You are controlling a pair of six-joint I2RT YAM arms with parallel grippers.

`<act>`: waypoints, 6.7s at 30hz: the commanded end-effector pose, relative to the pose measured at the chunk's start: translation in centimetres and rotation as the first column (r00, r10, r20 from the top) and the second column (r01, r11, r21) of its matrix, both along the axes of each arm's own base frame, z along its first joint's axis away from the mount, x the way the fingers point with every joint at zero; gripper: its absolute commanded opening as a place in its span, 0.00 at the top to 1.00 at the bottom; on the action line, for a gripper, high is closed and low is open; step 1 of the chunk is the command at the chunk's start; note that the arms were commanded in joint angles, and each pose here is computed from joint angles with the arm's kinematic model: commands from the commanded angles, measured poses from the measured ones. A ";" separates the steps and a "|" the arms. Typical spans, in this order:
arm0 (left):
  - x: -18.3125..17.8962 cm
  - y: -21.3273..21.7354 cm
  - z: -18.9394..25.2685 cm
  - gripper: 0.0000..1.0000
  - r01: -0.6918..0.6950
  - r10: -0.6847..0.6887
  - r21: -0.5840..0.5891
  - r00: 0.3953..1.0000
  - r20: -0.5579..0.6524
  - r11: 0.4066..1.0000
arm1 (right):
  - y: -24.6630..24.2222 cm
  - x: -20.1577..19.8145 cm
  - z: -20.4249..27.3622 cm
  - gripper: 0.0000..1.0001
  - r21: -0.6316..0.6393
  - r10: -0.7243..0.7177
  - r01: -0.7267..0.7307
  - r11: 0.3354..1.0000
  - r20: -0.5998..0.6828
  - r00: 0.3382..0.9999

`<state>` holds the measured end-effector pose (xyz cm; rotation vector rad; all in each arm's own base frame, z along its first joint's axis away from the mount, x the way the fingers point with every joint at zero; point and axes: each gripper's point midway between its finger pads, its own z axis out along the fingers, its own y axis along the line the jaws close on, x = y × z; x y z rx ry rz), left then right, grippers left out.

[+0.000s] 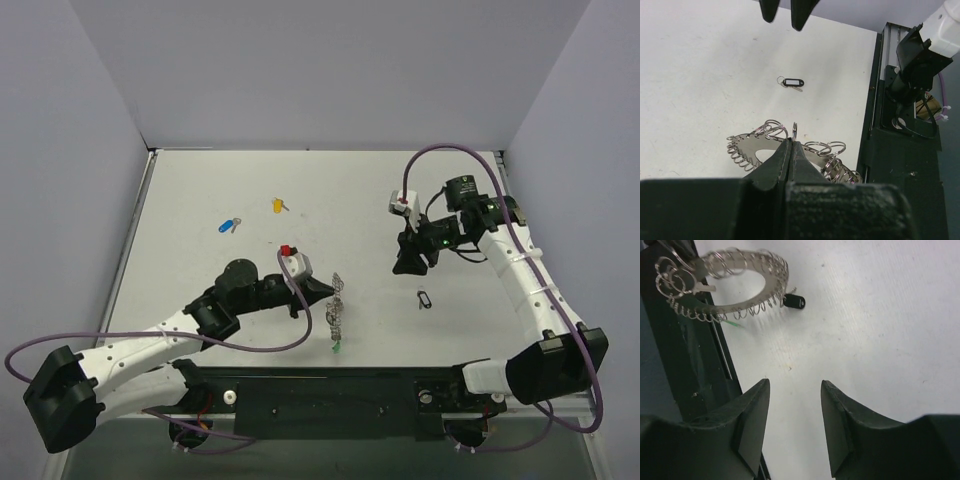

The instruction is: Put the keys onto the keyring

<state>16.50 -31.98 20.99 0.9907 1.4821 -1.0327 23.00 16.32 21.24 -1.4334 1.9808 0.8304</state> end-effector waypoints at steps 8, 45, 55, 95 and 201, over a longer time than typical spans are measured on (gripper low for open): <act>0.0 -0.7 6.4 1.00 0.100 -0.128 -0.237 0.986 -0.105 0.966 | 0.9 -3.1 -1.3 0.52 0.148 0.029 -0.022 0.989 -0.044 0.999; 0.4 -2.7 6.1 1.00 0.054 -0.082 -0.238 0.991 -0.110 0.970 | 9.4 -6.7 0.1 0.80 0.096 0.351 -0.342 0.935 -0.101 0.931; 0.5 -2.8 6.1 1.00 0.044 -0.074 -0.246 0.991 -0.114 0.968 | 9.5 -7.4 0.3 1.00 0.119 0.389 -0.377 0.918 -0.098 0.916; -0.9 -1.3 5.0 0.67 -0.011 -0.067 -0.389 0.980 -0.187 0.921 | 9.4 -6.5 2.8 1.00 0.268 0.340 -0.295 0.917 -0.140 0.930; 2.5 0.8 5.7 1.00 0.174 -0.156 -0.060 0.961 0.229 0.983 | -5.2 -0.6 -7.2 0.45 -0.098 -0.347 0.333 0.938 -0.231 0.909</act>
